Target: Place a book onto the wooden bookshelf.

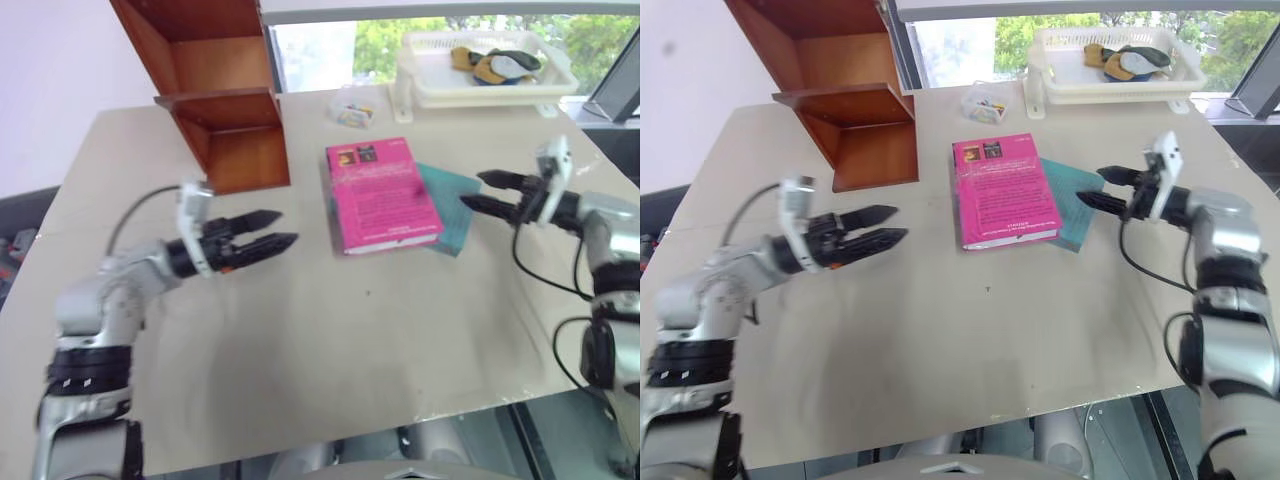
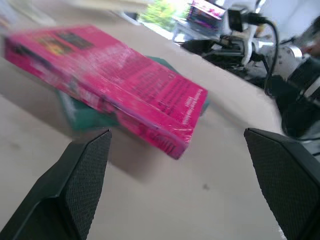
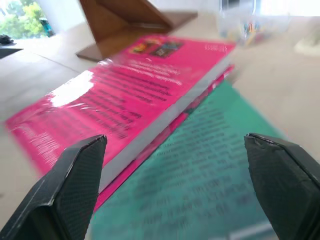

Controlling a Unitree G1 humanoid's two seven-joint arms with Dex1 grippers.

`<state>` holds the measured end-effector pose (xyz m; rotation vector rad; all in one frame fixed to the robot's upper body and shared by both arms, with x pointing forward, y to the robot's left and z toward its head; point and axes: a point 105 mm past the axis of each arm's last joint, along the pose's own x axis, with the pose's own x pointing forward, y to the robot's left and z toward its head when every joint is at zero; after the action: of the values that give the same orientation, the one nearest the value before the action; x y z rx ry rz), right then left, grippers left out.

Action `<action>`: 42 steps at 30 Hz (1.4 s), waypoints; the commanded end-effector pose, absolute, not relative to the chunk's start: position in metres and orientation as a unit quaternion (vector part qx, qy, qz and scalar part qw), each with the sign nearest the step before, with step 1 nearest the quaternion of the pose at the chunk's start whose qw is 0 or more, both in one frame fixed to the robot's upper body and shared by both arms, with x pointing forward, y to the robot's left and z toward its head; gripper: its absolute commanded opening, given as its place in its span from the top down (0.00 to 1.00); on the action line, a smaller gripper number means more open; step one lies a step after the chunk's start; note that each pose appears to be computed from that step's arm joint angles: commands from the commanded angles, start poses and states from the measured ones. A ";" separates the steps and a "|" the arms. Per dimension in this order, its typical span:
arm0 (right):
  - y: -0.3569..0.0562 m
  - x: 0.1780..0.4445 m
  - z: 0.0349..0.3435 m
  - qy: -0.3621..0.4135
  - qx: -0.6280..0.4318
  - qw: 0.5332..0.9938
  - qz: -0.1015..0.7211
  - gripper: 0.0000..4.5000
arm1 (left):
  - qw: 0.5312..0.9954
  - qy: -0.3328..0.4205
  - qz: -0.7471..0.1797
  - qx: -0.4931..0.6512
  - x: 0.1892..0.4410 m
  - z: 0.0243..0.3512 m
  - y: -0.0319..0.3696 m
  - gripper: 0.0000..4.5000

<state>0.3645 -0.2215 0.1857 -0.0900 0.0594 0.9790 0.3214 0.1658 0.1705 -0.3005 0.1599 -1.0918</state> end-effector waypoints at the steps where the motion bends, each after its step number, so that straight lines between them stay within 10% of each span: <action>1: -0.212 0.322 0.223 -0.029 -0.085 0.853 0.514 0.00 | 0.831 0.097 -0.507 -0.206 0.343 0.168 0.161 0.01; 11: -0.205 0.233 0.224 -0.017 -0.178 0.850 0.495 0.00 | 0.761 0.228 -0.484 -0.366 0.376 0.127 0.142 0.01; 37: -0.200 0.208 0.221 -0.005 -0.185 0.873 0.451 0.00 | 0.684 0.272 -0.484 -0.473 0.386 0.117 0.064 0.01; 42: -0.198 0.208 0.221 -0.007 -0.183 0.874 0.451 0.00 | 0.694 0.256 -0.471 -0.482 0.393 0.122 0.066 0.35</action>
<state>0.2116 -0.2002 0.2095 -0.3389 0.0330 0.9444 0.3894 0.0673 0.1126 -1.0709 0.5999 -1.0404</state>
